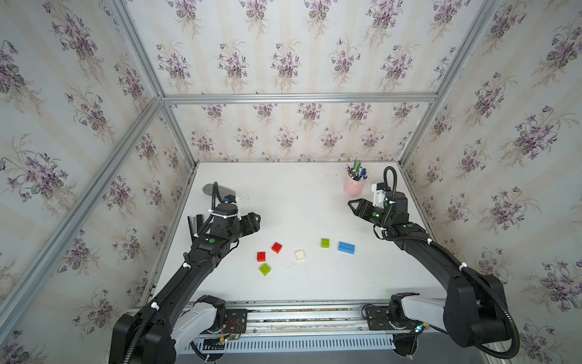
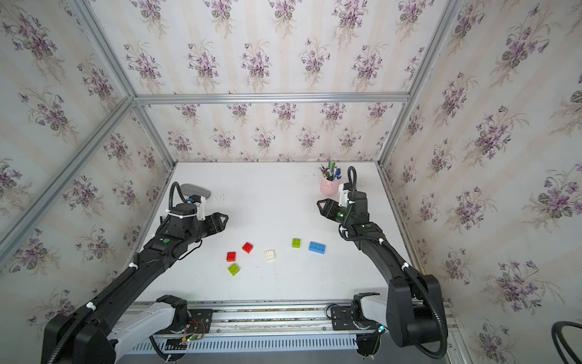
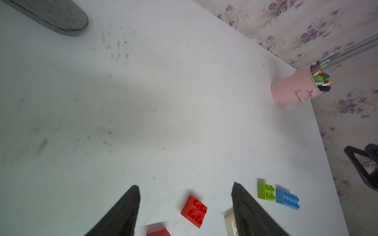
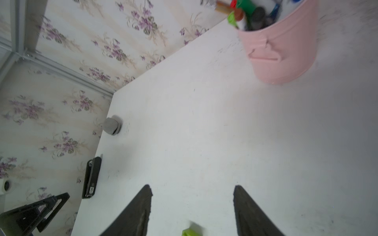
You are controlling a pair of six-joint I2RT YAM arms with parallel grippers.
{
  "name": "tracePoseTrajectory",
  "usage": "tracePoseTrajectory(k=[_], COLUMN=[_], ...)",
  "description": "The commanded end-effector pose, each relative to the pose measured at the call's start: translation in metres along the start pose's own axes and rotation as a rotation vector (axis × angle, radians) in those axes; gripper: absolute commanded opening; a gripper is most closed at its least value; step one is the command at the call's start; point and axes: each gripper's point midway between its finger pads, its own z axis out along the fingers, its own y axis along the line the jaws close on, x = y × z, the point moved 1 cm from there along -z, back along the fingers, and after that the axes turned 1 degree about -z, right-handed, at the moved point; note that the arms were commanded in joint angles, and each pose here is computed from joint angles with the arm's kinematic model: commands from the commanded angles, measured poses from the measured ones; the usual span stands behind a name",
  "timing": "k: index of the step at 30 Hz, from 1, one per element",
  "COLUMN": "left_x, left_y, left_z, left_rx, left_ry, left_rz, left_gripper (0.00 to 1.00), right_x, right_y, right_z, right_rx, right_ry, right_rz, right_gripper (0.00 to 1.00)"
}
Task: Assemble the letter y with lego
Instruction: Move the lego brick at the center of the board.
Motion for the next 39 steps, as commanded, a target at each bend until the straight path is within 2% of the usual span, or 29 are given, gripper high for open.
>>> tracePoseTrajectory(k=[1, 6, 14, 21, 27, 36, 39], left_x=[0.019, 0.042, 0.084, 0.107, 0.121, 0.12, 0.119], left_y=[-0.013, -0.024, -0.028, -0.022, -0.024, -0.031, -0.034], left_z=[0.006, 0.022, 0.037, 0.045, 0.058, 0.078, 0.085], left_rx=[0.007, -0.036, -0.154, -0.283, -0.294, -0.307, -0.303], left_ry=[0.076, 0.165, 0.308, 0.426, 0.511, 0.54, 0.547], left_rz=[0.001, 0.015, -0.078, -0.115, -0.12, -0.11, -0.097], left_gripper=[0.71, 0.67, 0.68, 0.7, 0.71, 0.7, 0.65], right_x=[0.031, 0.062, 0.088, 0.088, 0.089, 0.088, 0.088], right_y=[0.008, 0.037, 0.05, 0.05, 0.043, 0.039, 0.037], right_z=[0.01, 0.031, 0.051, 0.054, 0.053, 0.054, 0.054], right_rx=[0.044, 0.033, 0.06, 0.07, 0.098, 0.111, 0.123], right_ry=[0.14, 0.252, 0.348, 0.344, 0.335, 0.314, 0.311], right_rz=[-0.057, -0.133, -0.189, -0.181, -0.179, -0.165, -0.163], right_gripper=[0.64, 0.62, 0.64, 0.64, 0.64, 0.64, 0.64])
